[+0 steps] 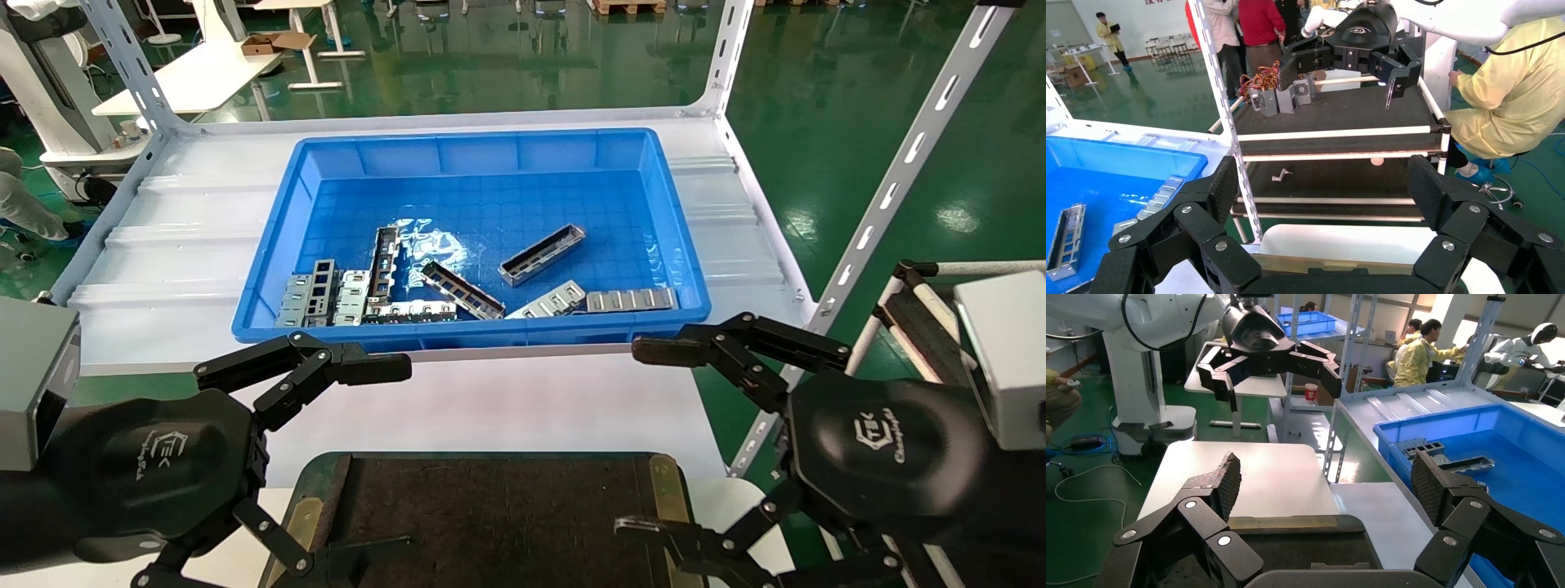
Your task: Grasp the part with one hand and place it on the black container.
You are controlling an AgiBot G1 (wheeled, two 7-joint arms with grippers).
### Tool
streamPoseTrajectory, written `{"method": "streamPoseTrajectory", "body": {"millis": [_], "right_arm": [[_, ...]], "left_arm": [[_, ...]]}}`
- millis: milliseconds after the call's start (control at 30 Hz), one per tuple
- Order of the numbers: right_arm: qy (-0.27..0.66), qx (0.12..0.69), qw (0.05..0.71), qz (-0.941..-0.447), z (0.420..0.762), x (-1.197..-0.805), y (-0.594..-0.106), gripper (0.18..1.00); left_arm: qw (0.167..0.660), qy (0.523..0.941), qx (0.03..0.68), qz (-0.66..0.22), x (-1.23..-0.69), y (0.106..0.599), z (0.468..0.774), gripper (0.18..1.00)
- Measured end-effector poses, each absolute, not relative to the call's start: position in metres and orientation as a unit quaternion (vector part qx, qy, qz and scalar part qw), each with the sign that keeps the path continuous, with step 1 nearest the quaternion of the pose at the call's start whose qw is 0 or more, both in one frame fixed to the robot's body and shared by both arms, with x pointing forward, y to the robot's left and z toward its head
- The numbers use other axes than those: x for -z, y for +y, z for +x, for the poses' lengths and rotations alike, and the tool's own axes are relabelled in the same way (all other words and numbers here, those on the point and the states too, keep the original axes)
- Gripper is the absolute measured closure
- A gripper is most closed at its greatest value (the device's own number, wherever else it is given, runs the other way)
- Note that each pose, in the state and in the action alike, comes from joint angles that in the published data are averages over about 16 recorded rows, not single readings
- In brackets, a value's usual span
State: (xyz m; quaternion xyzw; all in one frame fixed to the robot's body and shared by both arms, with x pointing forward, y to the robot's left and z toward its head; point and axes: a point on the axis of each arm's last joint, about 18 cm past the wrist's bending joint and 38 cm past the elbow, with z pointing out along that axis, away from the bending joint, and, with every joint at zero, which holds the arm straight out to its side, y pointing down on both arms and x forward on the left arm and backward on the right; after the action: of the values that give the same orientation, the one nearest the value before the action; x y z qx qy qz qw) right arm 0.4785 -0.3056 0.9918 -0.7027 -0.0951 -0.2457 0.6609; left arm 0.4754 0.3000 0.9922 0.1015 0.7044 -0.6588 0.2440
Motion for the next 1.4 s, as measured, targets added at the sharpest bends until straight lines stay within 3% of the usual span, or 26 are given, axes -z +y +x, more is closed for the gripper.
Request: {"method": "streamPoseTrajectory", "body": {"millis": [1400], "right_arm": [[-0.095,0.246,0.661,-0.703,0.4785,-0.9918,-0.3056,0.178]], "left_arm": [[0.246,0.705,0.658,0.100,-0.9926,0.2998,0.4774,0.184]]}}
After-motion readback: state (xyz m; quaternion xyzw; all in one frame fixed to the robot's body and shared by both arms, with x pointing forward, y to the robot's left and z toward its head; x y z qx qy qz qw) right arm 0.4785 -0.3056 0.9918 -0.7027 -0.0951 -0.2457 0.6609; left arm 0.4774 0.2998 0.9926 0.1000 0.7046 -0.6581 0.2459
